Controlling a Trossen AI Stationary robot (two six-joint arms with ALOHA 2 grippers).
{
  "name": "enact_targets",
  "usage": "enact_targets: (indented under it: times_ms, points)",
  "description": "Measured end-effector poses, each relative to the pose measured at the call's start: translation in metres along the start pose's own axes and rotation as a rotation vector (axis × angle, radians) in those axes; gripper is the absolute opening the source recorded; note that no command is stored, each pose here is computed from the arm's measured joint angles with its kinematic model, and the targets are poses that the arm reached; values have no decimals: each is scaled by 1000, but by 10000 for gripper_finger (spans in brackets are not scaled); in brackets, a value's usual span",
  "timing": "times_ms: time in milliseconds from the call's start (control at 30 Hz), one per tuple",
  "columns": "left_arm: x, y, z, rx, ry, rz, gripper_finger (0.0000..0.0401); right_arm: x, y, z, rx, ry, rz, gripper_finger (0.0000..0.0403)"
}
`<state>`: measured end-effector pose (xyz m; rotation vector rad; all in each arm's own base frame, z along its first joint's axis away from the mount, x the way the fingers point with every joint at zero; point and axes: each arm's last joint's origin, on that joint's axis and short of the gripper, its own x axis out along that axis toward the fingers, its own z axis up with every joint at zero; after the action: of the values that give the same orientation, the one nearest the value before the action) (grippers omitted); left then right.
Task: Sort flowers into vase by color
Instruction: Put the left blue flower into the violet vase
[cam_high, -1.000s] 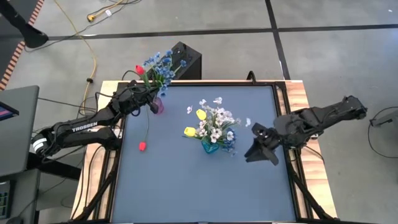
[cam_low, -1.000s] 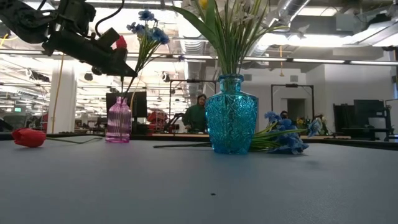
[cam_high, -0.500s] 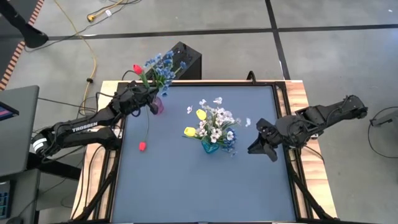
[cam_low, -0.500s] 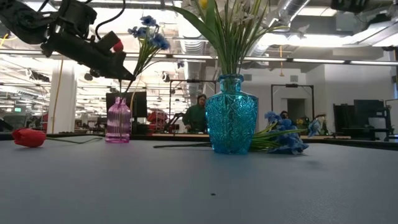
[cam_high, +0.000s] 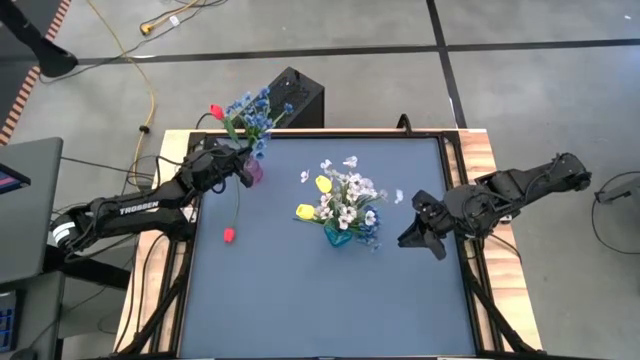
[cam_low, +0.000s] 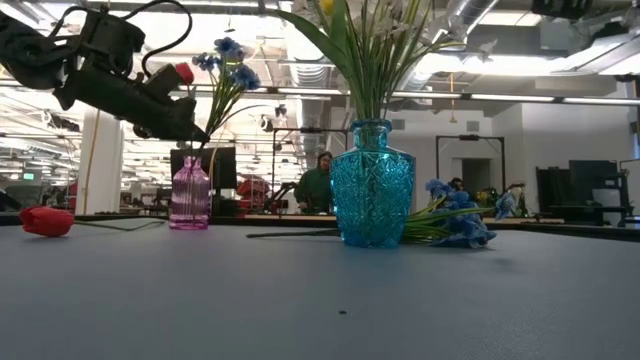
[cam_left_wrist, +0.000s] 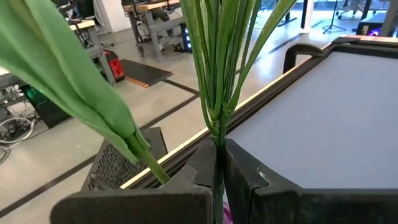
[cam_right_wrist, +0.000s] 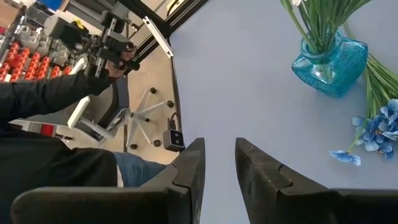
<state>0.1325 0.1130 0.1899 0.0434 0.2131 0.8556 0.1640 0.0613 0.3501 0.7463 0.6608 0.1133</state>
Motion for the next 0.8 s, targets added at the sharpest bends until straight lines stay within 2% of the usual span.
enact_targets:
  times_ms: [200,567,800]
  points:
    - [0,1,1,-32,-8,15,11,0,0,0,0,1,0,115]
    - [0,0,1,-82,-8,7,94,0,0,0,-10,2,0,115]
    - [-3,1,4,-78,-27,-10,99,0,0,0,-10,2,1,115]
